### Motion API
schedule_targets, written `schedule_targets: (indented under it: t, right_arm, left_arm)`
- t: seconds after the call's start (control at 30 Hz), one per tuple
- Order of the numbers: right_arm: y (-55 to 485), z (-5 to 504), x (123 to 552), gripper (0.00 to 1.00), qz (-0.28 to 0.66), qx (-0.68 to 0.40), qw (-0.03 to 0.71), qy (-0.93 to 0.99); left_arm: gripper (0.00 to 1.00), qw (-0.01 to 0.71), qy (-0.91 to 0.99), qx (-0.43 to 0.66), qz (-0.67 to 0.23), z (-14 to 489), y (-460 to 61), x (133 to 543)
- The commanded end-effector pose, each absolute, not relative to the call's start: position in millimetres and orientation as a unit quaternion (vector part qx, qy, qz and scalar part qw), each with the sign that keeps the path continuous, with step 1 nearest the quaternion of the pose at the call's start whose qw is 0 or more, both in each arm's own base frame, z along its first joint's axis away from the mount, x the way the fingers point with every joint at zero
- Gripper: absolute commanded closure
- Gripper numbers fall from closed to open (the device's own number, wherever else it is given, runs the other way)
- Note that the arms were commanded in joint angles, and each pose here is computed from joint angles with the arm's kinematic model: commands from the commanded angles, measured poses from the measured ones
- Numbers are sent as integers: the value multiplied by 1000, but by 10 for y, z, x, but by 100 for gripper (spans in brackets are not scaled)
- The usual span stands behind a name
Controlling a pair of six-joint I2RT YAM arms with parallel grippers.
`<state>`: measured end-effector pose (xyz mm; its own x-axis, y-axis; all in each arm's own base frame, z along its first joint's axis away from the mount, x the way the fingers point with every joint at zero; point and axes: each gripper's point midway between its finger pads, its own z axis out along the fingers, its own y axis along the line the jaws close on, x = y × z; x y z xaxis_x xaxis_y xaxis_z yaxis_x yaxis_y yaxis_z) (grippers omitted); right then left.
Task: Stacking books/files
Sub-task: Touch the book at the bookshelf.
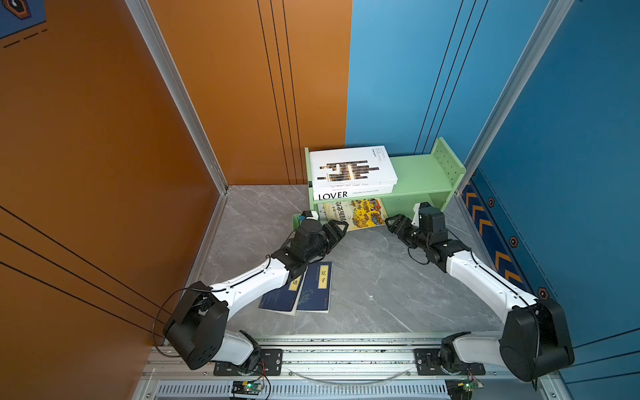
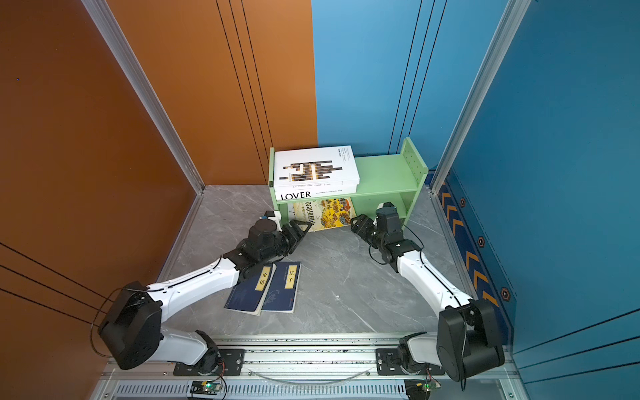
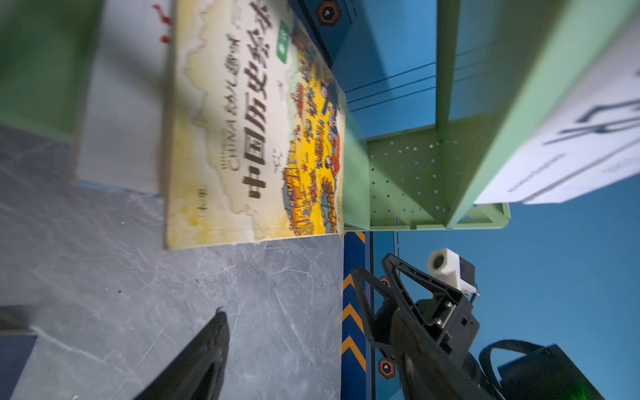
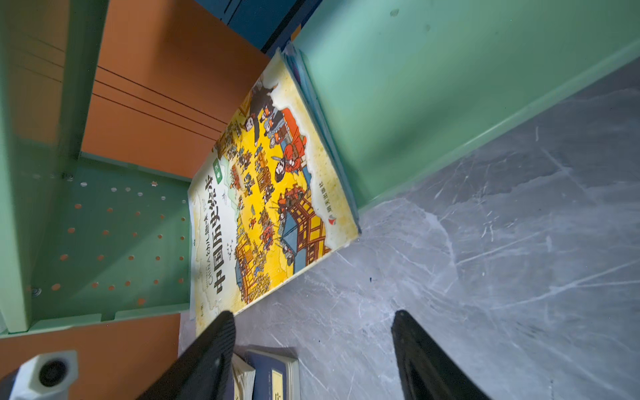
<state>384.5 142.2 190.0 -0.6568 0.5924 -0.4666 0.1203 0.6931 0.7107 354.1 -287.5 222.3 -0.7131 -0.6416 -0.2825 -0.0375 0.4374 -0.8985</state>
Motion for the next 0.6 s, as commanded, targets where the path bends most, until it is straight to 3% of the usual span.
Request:
schedule_targets:
  t: [0.0,0.27,0.37,0.57]
  right_arm:
    - [1618,1882,3805,27,357,203,325,852]
    - [1920,1827,3884,25,343,149,326,868]
    - [1975,1810,3917,19,341,138,329,870]
    - [2039,1779,3999,19,341,135,328,871]
  left_arm:
    - [25,291,818,-166,-467,2115,-3021,3501]
    - [22,264,846,-145,-439,1805,-3216,3535]
    - [19,275,842,-132,-446,1893,-3313,3579]
    - [18,289,846,-136,-427,1823,-3306,3612]
